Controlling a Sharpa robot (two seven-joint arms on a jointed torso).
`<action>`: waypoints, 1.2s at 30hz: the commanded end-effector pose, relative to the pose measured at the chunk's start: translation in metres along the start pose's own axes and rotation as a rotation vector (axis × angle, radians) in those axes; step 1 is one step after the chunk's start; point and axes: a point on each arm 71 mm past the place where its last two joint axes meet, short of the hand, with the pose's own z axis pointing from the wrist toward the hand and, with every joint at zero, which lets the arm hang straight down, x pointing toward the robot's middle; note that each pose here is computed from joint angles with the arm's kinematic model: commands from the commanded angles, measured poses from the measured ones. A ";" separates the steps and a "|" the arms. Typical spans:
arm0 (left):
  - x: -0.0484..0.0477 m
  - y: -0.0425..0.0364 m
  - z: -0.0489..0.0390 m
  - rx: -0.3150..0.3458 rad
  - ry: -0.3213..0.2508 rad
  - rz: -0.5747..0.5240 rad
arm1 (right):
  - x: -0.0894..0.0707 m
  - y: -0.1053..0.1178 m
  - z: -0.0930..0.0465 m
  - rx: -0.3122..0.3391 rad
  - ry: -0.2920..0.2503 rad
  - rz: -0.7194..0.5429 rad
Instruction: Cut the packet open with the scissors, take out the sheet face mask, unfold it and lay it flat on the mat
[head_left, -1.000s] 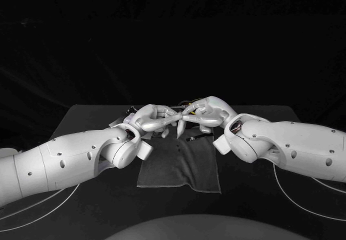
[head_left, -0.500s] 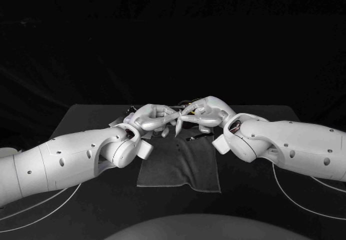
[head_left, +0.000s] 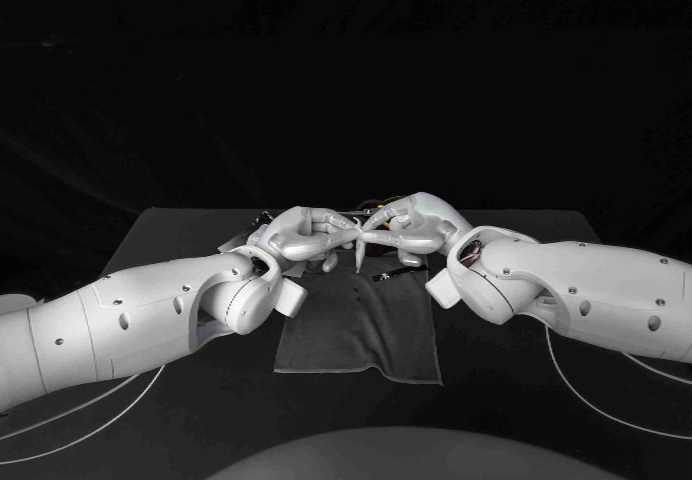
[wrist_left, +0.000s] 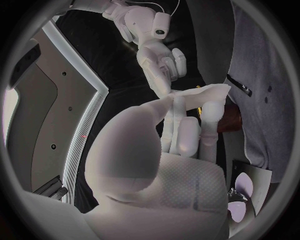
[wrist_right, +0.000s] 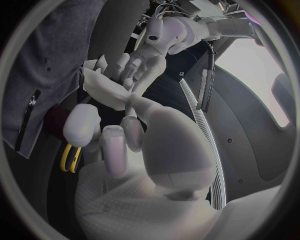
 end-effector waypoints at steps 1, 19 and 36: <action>0.0005 -0.0022 0.0005 0.020 0.001 -0.009 | 0.000 0.000 0.000 -0.002 0.005 -0.009; -0.0169 0.0014 -0.0042 -0.001 -0.063 0.018 | -0.015 -0.005 -0.009 0.005 -0.039 -0.019; -0.0053 0.0048 -0.0027 -0.061 0.025 0.006 | -0.012 -0.003 -0.009 0.000 -0.030 -0.014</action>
